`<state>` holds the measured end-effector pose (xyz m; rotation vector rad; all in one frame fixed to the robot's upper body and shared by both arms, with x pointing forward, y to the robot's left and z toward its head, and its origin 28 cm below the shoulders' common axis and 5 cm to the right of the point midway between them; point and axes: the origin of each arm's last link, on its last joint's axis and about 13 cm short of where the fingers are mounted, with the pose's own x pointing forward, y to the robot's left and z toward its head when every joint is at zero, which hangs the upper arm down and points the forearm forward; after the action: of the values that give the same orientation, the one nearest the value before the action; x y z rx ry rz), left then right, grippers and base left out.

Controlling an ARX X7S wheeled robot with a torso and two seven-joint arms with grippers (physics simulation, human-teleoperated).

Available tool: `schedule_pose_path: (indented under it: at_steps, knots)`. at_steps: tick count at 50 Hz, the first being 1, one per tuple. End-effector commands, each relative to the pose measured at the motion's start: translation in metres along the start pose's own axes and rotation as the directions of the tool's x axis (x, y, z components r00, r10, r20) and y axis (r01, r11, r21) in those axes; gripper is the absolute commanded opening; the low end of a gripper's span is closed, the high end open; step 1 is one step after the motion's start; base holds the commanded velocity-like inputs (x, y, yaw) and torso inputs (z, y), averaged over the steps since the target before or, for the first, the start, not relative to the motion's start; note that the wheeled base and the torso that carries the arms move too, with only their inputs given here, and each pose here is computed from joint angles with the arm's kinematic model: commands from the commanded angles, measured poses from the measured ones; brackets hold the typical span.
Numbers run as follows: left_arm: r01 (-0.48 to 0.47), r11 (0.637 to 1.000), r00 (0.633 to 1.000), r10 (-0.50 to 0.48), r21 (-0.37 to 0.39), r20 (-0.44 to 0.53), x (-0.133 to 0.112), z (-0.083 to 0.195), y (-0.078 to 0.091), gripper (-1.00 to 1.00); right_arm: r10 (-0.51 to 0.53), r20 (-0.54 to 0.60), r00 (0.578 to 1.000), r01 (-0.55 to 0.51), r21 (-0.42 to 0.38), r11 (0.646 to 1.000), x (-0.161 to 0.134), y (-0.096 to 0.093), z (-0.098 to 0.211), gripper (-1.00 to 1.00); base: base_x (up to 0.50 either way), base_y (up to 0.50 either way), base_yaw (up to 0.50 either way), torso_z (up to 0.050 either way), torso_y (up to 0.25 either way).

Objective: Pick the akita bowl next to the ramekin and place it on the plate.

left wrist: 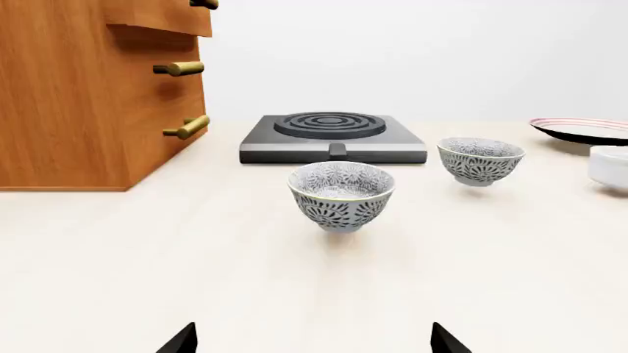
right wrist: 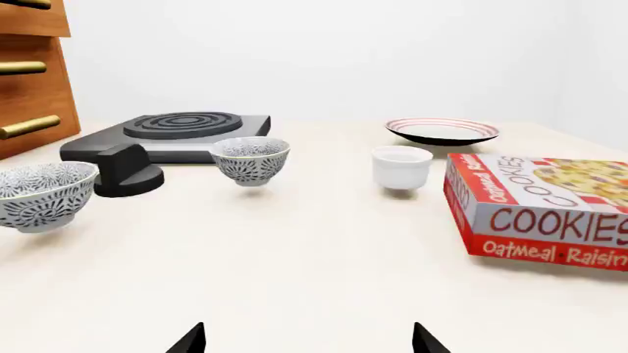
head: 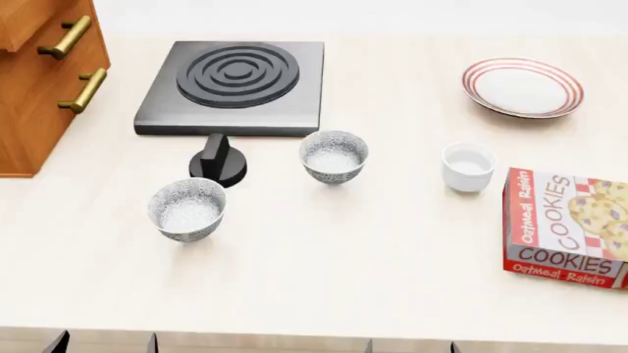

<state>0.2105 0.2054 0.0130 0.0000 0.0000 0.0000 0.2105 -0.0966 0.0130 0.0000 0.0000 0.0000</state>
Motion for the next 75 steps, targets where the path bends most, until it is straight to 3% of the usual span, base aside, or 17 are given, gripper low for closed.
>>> schedule_pose_path:
  at_steps: [1, 18, 30, 35, 45, 68, 72, 73, 75]
  knots:
    - [0.001, 1.0, 1.0, -0.001, -0.003, 0.0, 0.0, 0.0, 0.0, 1.0, 0.006, -0.004, 1.0, -0.006, 0.002, 1.0, 0.0, 0.001, 0.0, 1.0, 0.0, 0.0, 0.0, 0.0, 0.0]
    - [0.007, 1.0, 1.0, -0.007, 0.005, 0.003, -0.001, 0.0, -0.001, 1.0, -0.009, -0.01, 1.0, 0.009, 0.004, 1.0, -0.001, 0.002, 0.0, 1.0, 0.0, 0.0, 0.0, 0.0, 0.0]
    - [-0.019, 0.999, 0.999, 0.021, -0.04, 0.042, -0.001, 0.003, 0.005, 1.0, -0.008, -0.01, 1.0, 0.008, -0.002, 1.0, -0.002, 0.003, 0.001, 1.0, 0.0, 0.0, 0.0, 0.0, 0.0]
    - [-0.003, 1.0, 0.999, 0.004, -0.015, 0.048, -0.003, 0.005, 0.004, 1.0, -0.03, -0.009, 1.0, 0.03, -0.013, 0.999, -0.004, 0.003, 0.004, 1.0, 0.0, 0.0, 0.0, 0.0, 0.0]
    - [-0.016, 1.0, 0.996, 0.014, 0.023, 0.09, -0.002, 0.021, 0.006, 1.0, -0.058, -0.018, 0.998, 0.057, -0.067, 0.996, -0.007, 0.005, 0.015, 1.0, 0.0, 0.0, 0.0, 0.0, 0.0]
    - [0.009, 0.998, 0.994, -0.016, 0.067, 0.109, -0.01, 0.06, 0.009, 1.0, -0.036, 0.01, 0.999, 0.037, -0.079, 0.996, -0.018, 0.003, 0.059, 1.0, 0.0, 0.0, 0.0, 0.0, 0.0]
    - [0.022, 0.997, 0.994, -0.029, 0.067, 0.103, -0.011, 0.067, 0.008, 1.0, -0.022, 0.008, 1.0, 0.022, -0.059, 0.998, -0.018, 0.003, 0.068, 1.0, 0.0, 0.0, 0.0, 0.0, 0.0]
    - [0.021, 0.997, 0.993, -0.03, 0.075, 0.111, -0.011, 0.069, 0.008, 1.0, -0.014, 0.004, 1.0, 0.015, -0.024, 1.0, -0.018, 0.003, 0.07, 1.0, 0.0, 0.0, 0.0, 0.0, 0.0]
    - [0.024, 0.997, 0.993, -0.033, 0.074, 0.116, -0.011, 0.073, 0.008, 1.0, -0.015, 0.009, 1.0, 0.015, -0.038, 0.999, -0.018, 0.002, 0.073, 1.0, 0.0, 0.0, 0.0, 0.0, 0.0]
